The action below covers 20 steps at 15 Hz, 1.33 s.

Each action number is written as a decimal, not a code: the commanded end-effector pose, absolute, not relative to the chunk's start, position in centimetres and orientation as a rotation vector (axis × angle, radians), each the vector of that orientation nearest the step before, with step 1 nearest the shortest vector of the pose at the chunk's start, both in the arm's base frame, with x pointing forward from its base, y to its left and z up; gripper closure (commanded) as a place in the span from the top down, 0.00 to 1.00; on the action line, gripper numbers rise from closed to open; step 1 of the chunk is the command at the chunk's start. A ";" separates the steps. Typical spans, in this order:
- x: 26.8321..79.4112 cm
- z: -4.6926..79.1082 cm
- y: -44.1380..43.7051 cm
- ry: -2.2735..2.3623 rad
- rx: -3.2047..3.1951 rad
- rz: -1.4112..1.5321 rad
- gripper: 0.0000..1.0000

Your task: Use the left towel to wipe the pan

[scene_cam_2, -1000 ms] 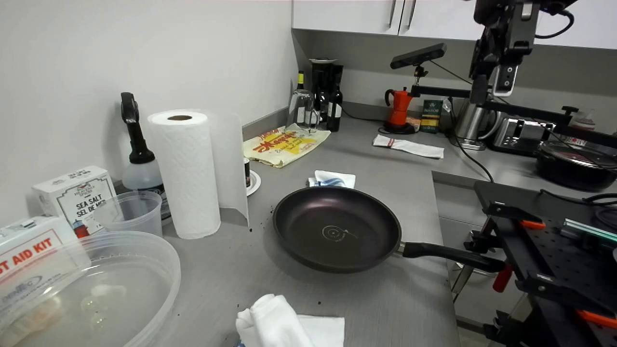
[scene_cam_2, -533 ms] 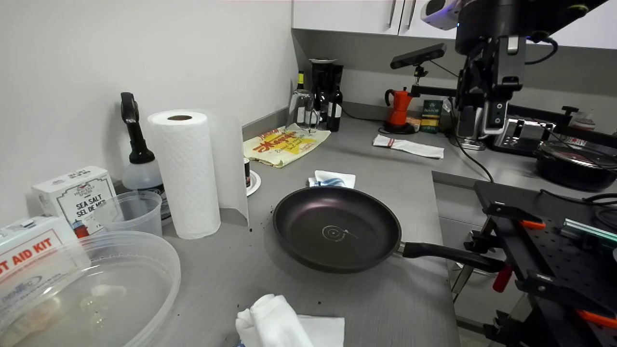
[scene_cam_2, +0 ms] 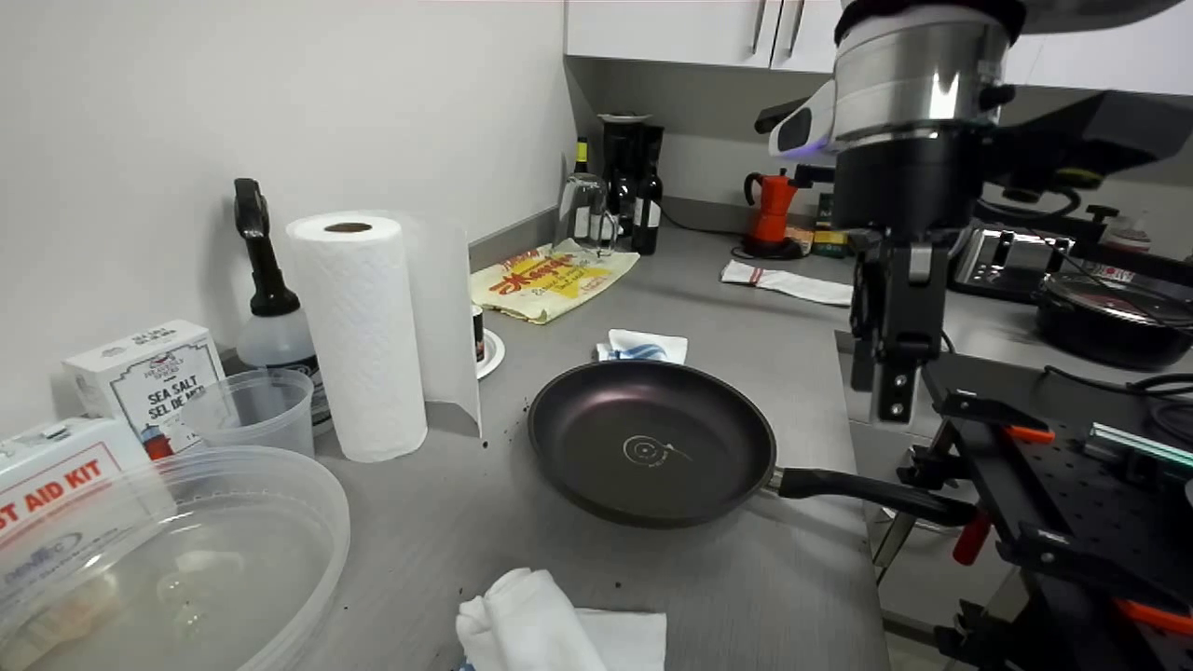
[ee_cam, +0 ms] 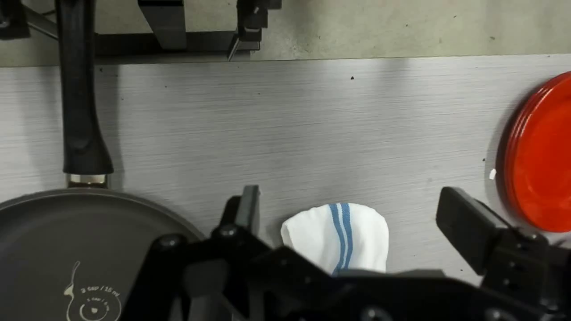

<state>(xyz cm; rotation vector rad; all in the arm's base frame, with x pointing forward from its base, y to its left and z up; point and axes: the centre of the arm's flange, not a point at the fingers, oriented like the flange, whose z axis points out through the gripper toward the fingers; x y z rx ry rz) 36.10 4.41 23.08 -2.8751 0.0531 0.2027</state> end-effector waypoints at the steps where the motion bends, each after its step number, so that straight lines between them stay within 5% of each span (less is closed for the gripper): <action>1: 38.8 18.4 7.5 0.170 -2.904 0.192 1.00; 20: 46.1 10.7 15.3 0.328 -2.923 0.145 1.00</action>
